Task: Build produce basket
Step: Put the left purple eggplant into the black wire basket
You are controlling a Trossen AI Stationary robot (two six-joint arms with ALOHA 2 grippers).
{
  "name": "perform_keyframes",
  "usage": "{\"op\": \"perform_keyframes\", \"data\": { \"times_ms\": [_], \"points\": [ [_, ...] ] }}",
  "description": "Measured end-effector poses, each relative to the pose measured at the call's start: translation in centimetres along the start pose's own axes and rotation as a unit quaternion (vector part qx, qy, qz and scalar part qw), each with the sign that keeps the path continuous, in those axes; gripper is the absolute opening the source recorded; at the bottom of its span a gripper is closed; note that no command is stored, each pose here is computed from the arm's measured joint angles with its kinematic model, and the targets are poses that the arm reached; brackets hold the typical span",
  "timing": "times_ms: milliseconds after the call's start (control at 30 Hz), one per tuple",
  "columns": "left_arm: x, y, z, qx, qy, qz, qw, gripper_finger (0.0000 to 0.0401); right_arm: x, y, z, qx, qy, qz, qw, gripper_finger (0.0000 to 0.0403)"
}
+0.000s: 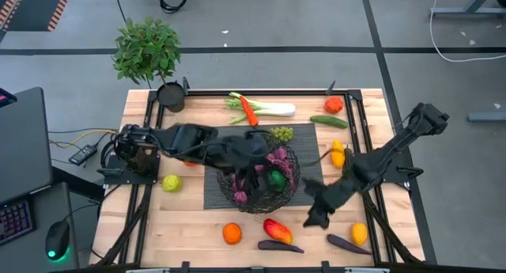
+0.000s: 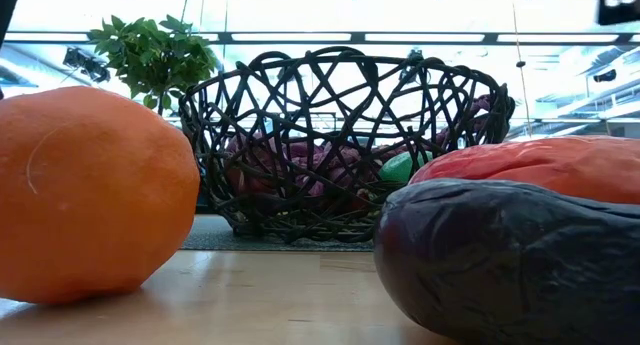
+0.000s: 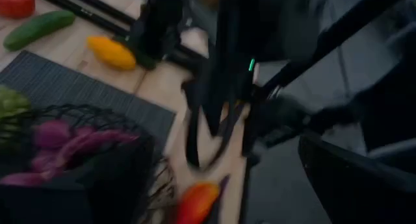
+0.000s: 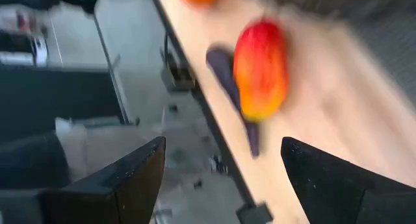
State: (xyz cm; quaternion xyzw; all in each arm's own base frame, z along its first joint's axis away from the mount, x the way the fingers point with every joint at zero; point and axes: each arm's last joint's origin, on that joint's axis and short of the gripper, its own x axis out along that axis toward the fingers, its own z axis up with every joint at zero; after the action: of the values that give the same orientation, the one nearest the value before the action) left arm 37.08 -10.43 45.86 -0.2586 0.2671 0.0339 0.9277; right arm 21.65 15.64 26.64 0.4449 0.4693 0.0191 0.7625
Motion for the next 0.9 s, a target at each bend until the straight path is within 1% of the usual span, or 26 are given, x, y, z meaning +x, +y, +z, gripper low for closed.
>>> {"op": "perform_keyframes", "data": {
  "times_ms": [67, 200, 267, 333, 400, 467, 567, 667, 767, 900],
  "points": [
    [0.0, -0.9, -0.3, -0.021, -0.024, 0.002, 0.999, 0.0389, 1.3, 0.0, -0.9, -0.007, 0.016, -0.015, 1.0, 0.0312],
    [0.3, -2.5, -0.7, -0.065, -0.071, -0.008, 0.995, 0.0389, 3.5, 0.4, -2.5, -0.024, 0.03, -0.016, 0.999, 0.031],
    [0.3, -3.1, -0.7, -0.083, -0.092, -0.019, 0.992, 0.0389, 4.5, 0.5, -3.3, -0.042, 0.036, -0.015, 0.998, 0.0309],
    [0.5, -3.6, -0.7, -0.102, -0.111, -0.028, 0.988, 0.0389, 5.5, 0.6, -4.1, -0.069, 0.036, -0.028, 0.997, 0.0309],
    [0.7, -3.8, -0.6, -0.124, -0.123, -0.034, 0.984, 0.0389, 6.5, 0.9, -4.8, -0.116, 0.03, -0.039, 0.992, 0.0309],
    [0.8, -4.0, -0.7, -0.14, -0.124, -0.037, 0.982, 0.0389, 7.5, 1.4, -5.4, -0.17, 0.023, -0.05, 0.984, 0.0309],
    [0.7, -4.0, -0.8, -0.158, -0.124, -0.039, 0.979, 0.0389, 9.2, 2.1, -6.2, -0.26, 0.016, -0.076, 0.963, 0.0309],
    [0.7, -4.0, -0.8, -0.165, -0.123, -0.04, 0.978, 0.0389, 11.0, 3.0, -6.6, -0.317, 0.02, -0.09, 0.944, 0.0309],
    [0.7, -4.2, -0.9, -0.165, -0.122, -0.042, 0.978, 0.0389, 12.6, 3.8, -6.7, -0.33, 0.034, -0.112, 0.937, 0.0309],
    [0.7, -4.2, -0.9, -0.164, -0.121, -0.043, 0.978, 0.0389, 14.2, 3.8, -6.9, -0.316, 0.059, -0.176, 0.93, 0.0309]
  ]
}}
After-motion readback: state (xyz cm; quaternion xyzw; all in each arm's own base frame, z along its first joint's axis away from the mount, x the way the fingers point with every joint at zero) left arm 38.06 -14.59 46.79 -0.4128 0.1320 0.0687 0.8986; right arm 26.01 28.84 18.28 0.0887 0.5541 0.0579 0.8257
